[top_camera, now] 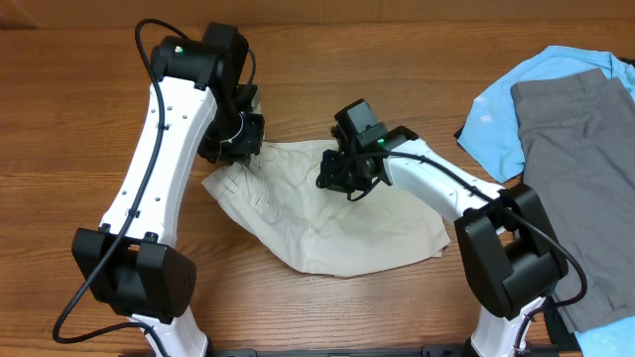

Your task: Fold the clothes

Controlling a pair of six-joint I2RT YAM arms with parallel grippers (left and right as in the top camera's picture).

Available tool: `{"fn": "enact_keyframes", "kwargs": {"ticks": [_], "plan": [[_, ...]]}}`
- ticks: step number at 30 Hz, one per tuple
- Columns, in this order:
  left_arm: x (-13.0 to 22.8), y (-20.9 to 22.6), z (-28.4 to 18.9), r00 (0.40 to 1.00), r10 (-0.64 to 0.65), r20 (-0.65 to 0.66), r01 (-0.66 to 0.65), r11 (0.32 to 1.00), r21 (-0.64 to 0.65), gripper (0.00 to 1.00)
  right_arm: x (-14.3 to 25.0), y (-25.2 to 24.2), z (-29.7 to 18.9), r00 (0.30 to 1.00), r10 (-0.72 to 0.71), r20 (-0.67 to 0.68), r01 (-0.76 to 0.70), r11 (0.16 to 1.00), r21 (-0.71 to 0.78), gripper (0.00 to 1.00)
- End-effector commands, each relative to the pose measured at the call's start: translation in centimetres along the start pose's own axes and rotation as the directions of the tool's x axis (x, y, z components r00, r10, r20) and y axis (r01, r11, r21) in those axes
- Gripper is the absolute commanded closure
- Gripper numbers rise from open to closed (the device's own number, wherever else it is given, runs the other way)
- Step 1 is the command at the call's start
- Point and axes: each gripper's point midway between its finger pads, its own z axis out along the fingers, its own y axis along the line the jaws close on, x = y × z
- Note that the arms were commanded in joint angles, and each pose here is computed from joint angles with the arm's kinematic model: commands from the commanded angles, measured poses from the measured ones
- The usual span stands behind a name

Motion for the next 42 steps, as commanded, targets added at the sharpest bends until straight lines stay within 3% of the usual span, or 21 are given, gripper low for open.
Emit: {"fn": "enact_keyframes", "kwargs": {"ticks": [1,14,26,34,42], "plan": [[0.1,-0.5,-1.9,0.998,0.025,0.057,-0.026,1.0,0.006,0.96,-0.8,1.6,-0.8,0.999,-0.039,0.033,0.041,0.998,-0.038,0.96],[0.3,-0.7,-2.6,0.997,0.025,0.078,-0.026,1.0,0.015,0.96,2.7,0.8,7.5,0.993,-0.075,-0.087,0.076,0.997,0.004,0.96],[0.0,-1.0,-2.6,0.996,0.026,0.09,-0.029,0.999,0.031,0.96,-3.5,3.9,-1.3,0.994,-0.096,0.059,0.1,0.993,-0.056,0.96],[0.1,-1.0,-2.6,0.996,0.026,0.086,-0.029,0.999,0.031,0.96,-4.3,4.2,-0.3,0.994,-0.075,0.084,0.081,0.994,-0.071,0.96],[0.0,-1.1,-2.6,0.995,0.029,0.091,-0.032,0.999,0.031,0.96,-3.4,3.5,3.9,0.994,-0.094,0.051,0.096,0.995,-0.025,0.96]]}}
